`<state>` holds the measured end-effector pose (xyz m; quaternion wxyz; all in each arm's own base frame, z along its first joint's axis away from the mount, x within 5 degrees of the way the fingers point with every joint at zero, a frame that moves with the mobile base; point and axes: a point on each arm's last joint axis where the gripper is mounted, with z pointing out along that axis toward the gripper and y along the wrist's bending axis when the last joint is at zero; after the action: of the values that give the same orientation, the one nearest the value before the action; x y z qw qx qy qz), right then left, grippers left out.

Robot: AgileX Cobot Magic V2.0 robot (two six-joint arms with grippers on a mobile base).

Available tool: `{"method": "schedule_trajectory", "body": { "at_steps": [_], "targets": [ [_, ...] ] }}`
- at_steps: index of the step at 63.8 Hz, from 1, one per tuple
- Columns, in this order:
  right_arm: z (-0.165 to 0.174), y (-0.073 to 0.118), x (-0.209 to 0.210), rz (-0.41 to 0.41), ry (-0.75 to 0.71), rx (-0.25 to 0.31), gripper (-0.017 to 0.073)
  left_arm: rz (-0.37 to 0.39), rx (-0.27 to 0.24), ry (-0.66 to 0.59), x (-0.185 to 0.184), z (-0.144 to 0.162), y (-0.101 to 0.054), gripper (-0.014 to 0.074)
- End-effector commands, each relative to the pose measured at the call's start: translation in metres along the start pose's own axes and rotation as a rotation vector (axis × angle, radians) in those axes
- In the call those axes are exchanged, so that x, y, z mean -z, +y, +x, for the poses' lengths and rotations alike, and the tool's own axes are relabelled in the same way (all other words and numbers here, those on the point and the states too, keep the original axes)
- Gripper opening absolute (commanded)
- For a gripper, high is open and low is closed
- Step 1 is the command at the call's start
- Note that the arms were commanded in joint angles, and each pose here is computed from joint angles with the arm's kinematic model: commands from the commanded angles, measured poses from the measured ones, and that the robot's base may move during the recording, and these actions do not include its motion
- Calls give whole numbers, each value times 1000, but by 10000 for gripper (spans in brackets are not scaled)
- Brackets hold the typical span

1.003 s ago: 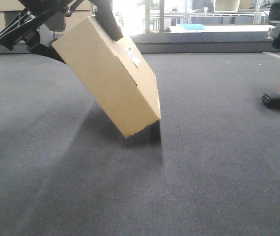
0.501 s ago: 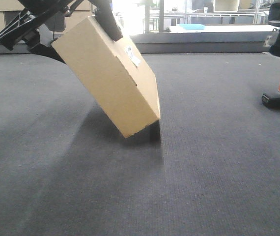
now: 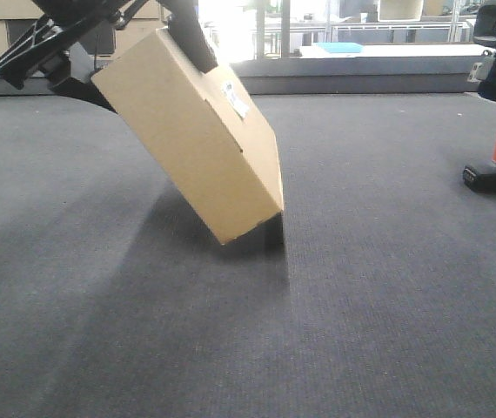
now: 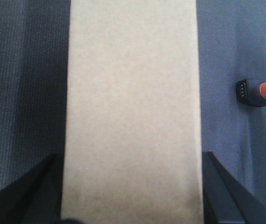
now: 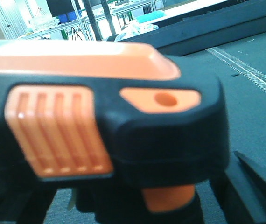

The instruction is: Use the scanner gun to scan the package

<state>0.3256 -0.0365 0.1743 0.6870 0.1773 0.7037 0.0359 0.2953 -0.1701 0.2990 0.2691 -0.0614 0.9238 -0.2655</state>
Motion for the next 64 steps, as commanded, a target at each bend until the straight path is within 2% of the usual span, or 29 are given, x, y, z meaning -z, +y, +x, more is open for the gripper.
{"method": "schedule_trajectory", "body": {
  "at_steps": [1, 9, 20, 22, 32, 36, 48, 60, 64],
  "targets": [
    [-5, -2, -1, 5, -35, -7, 540, 16, -5, -16, 2, 0, -4, -111],
    [-5, -2, -1, 5, -33, 4, 332, 16, -5, -16, 2, 0, -4, -111],
    [-5, -2, -1, 5, -33, 4, -109, 16, -5, -16, 2, 0, -4, -111],
    [-5, -2, -1, 5, -33, 4, -167, 16, -5, -16, 2, 0, -4, -111],
    [-6, -1, -1, 4, -37, 9, -167, 16, -5, -16, 2, 0, -4, -111],
    [-12, 1, 1, -1, -57, 42, -167, 16, -5, -16, 2, 0, -4, -111],
    [-40, 15, 12, -24, -99, 209, -155, 19, 0, -15, 2, 0, -4, -111],
    [-56, 28, 24, -13, -72, 414, -155, 29, 1, -41, 2, -3, -4, -111],
    [-58, 28, 26, 5, -77, 434, -155, 36, 6, -67, 3, -7, -3, -111]
  ]
}}
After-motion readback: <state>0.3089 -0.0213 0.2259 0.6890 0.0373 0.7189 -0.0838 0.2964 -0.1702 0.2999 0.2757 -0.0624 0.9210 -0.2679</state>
